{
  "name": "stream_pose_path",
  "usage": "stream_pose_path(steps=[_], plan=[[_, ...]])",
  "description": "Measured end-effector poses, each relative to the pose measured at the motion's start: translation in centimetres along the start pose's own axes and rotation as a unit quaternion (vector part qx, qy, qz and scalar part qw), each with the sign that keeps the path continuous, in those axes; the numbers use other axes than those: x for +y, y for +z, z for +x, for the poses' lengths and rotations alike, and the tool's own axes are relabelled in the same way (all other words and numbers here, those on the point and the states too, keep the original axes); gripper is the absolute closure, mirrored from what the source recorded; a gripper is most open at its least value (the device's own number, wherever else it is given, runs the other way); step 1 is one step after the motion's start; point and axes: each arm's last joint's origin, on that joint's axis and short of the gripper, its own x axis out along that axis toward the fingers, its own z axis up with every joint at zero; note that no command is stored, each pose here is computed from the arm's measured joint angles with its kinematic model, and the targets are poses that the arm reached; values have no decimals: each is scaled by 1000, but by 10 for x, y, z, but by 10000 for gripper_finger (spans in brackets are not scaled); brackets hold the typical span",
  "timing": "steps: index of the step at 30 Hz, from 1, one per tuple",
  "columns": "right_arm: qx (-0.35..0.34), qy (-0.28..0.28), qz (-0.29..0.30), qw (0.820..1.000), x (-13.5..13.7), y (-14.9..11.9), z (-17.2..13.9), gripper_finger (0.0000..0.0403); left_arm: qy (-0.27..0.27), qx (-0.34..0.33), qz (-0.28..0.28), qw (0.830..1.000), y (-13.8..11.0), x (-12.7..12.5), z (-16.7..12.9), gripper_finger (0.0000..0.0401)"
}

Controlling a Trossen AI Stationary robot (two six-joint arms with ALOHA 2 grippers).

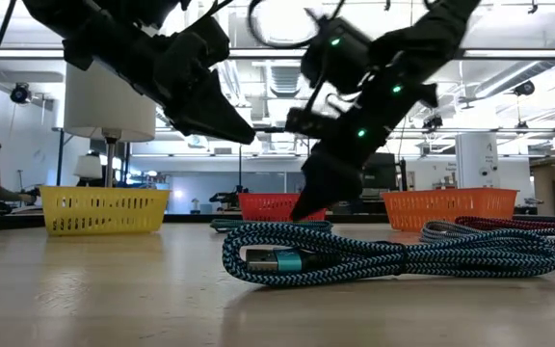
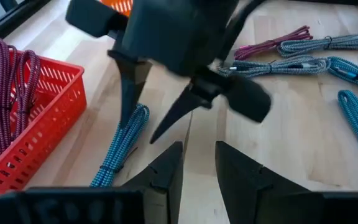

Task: Pick & Place USB Port
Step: Put the top left blue charger cable into the orange bin

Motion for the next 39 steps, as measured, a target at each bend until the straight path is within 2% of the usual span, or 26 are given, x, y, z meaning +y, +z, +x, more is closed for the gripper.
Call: stream_pose_path(steps=[9, 14, 18, 22, 30, 34, 39], plan=[[36, -11, -42, 998, 3, 18, 31, 248, 0, 0, 0, 1000, 0, 0, 0, 302], [71, -8, -32, 997, -6, 25, 41, 249, 4, 5, -1, 1000, -1, 0, 0, 302], [89, 28, -11, 996, -14, 27, 44, 263, 2, 4, 0, 1000, -1, 0, 0, 302], [87, 27, -18, 996, -16, 29, 42, 295, -2, 7, 1, 1000, -2, -1, 0, 302], [92, 22, -28, 995, -21, 30, 35, 385, -2, 7, 1, 1000, -2, -1, 0, 302], [108, 35, -18, 993, -19, 30, 26, 392, -2, 7, 1, 1000, -2, -1, 0, 302], [119, 71, 6, 990, -12, 37, -3, 393, -1, 7, 1, 1000, -2, -1, 0, 302]])
